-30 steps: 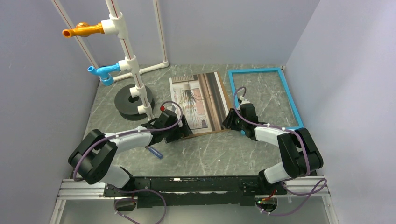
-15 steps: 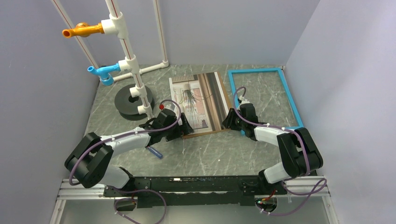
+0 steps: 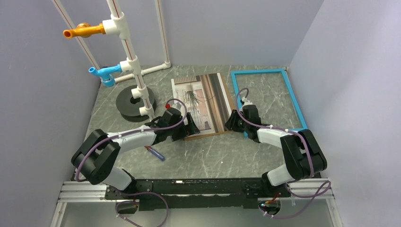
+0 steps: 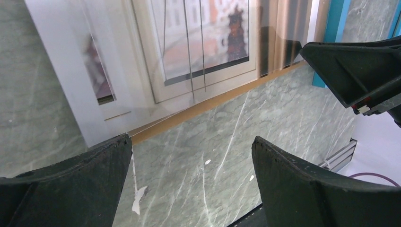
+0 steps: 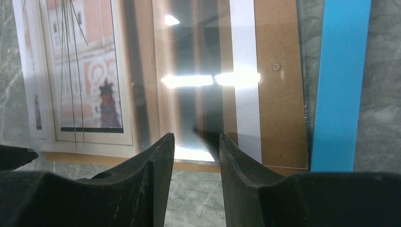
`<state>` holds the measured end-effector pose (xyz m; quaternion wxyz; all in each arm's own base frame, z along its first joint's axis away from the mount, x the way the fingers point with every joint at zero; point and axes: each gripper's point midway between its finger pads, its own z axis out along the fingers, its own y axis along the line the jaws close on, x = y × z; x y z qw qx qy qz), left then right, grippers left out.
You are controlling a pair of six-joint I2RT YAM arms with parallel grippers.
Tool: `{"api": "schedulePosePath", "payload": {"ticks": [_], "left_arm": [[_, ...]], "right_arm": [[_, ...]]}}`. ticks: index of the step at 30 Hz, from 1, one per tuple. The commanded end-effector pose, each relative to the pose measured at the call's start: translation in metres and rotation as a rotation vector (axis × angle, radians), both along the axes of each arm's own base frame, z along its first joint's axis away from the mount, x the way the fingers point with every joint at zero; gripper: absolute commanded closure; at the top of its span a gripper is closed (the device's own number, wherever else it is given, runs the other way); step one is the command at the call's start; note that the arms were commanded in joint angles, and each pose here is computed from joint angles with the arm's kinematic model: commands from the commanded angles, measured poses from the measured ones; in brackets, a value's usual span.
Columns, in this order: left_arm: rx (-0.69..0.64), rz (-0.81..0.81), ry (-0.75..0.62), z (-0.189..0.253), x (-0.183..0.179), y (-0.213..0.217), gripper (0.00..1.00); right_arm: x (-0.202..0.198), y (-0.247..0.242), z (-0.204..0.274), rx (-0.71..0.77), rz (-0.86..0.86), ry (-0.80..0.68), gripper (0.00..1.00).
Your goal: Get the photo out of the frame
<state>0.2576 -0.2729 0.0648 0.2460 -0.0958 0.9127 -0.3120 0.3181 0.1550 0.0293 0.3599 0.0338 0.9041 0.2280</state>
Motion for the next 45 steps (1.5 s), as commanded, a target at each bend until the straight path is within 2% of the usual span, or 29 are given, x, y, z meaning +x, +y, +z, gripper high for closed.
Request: {"api": "schedulePosePath", "payload": {"ticks": [1, 11, 17, 21, 25, 29, 38, 45], "left_arm": [[-0.085, -0.044, -0.065, 0.025, 0.014, -0.026, 0.01], [0.043, -0.039, -0.036, 0.005, 0.006, -0.003, 0.01], [0.173, 0.001, -0.088, 0.011, 0.001, 0.031, 0.01], [0.183, 0.03, -0.103, 0.013, 0.005, 0.04, 0.01], [0.129, 0.074, -0.099, 0.002, 0.014, 0.042, 0.02], [0.058, 0.12, -0.086, -0.009, 0.02, 0.039, 0.16], [-0.047, 0.192, -0.078, -0.03, 0.015, 0.04, 0.39], [-0.122, 0.195, -0.099, -0.026, 0.015, 0.037, 0.53]], "right_arm": [[-0.001, -0.001, 0.007, -0.011, 0.01, -0.035, 0.58], [-0.004, 0.001, 0.037, 0.032, 0.031, -0.167, 0.54], [-0.003, 0.014, 0.024, 0.057, 0.084, -0.104, 0.54], [-0.002, 0.016, 0.015, 0.052, 0.086, -0.068, 0.54], [-0.003, 0.015, 0.012, 0.045, 0.083, -0.057, 0.55], [-0.002, 0.014, 0.011, 0.042, 0.081, -0.053, 0.55], [-0.002, 0.016, 0.011, 0.045, 0.086, -0.049, 0.55], [-0.002, 0.016, 0.009, 0.046, 0.089, -0.044, 0.55]]}}
